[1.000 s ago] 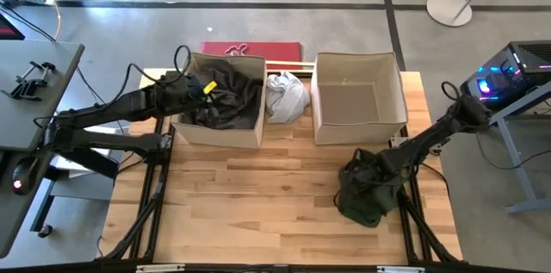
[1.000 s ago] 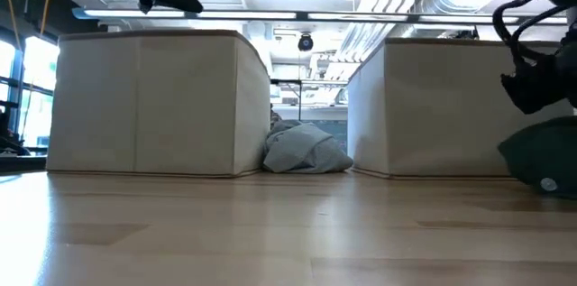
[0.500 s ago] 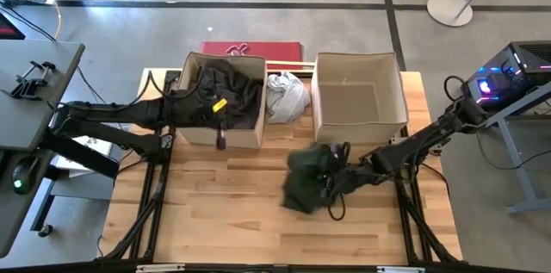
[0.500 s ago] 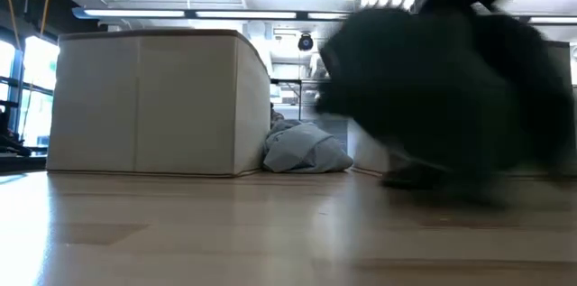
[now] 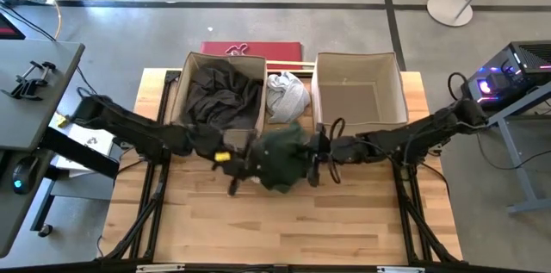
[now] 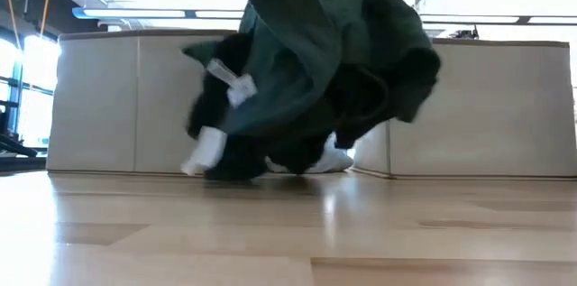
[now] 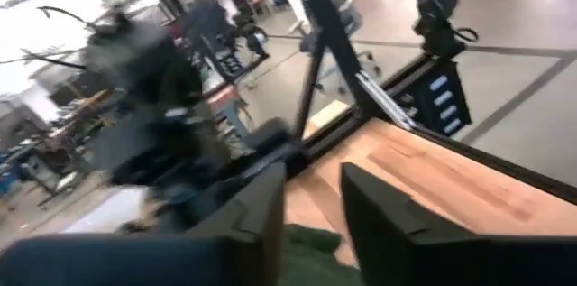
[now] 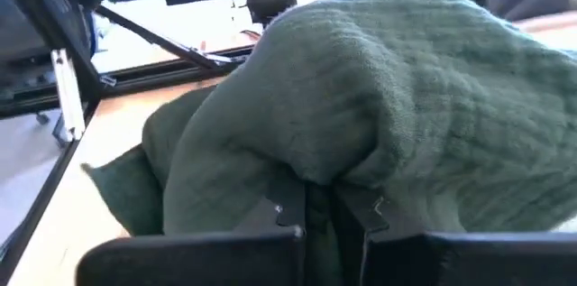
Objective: Sort clothes
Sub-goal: Put the green shirt into the left laundry organizer
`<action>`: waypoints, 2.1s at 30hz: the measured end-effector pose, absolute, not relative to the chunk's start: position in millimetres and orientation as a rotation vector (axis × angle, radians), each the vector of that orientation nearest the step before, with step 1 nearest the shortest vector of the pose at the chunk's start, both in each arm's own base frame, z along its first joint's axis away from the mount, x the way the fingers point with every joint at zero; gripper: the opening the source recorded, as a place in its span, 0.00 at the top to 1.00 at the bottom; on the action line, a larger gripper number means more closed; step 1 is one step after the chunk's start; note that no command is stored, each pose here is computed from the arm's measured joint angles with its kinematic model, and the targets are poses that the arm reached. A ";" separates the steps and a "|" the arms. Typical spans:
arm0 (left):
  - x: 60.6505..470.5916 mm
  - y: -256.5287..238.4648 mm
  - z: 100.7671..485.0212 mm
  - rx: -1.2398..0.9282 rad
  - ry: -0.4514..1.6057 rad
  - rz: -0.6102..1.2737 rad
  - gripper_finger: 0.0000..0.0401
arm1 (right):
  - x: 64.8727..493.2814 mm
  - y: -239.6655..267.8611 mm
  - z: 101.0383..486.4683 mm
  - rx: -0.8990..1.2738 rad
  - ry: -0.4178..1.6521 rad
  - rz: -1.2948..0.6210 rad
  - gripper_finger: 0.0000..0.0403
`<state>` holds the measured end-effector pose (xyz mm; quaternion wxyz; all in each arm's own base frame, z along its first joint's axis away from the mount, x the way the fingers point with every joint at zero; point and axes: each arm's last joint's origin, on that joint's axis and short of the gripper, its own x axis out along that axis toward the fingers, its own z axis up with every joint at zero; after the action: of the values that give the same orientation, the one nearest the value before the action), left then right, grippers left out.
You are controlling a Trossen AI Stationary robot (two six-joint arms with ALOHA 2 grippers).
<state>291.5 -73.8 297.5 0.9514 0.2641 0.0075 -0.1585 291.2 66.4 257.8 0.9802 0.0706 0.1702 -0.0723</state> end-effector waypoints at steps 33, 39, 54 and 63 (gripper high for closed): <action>346.4 -90.5 151.5 0.253 0.543 -0.150 0.52 | 306.2 84.6 207.9 0.264 0.550 0.035 0.95; 339.0 -93.2 137.9 0.172 0.656 -0.250 0.87 | 307.8 84.8 220.6 0.298 0.490 0.058 0.75; 265.0 -86.1 299.2 0.230 0.220 0.091 0.91 | 263.7 88.0 256.7 0.093 0.589 -0.178 0.57; 183.9 -43.3 391.9 0.448 -0.041 0.699 0.90 | 261.1 100.1 248.6 0.028 0.603 -0.210 0.57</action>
<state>183.9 -43.3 391.9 0.9147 0.2178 -0.0198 0.3397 261.1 100.1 248.6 0.9493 0.0137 0.2965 -0.1031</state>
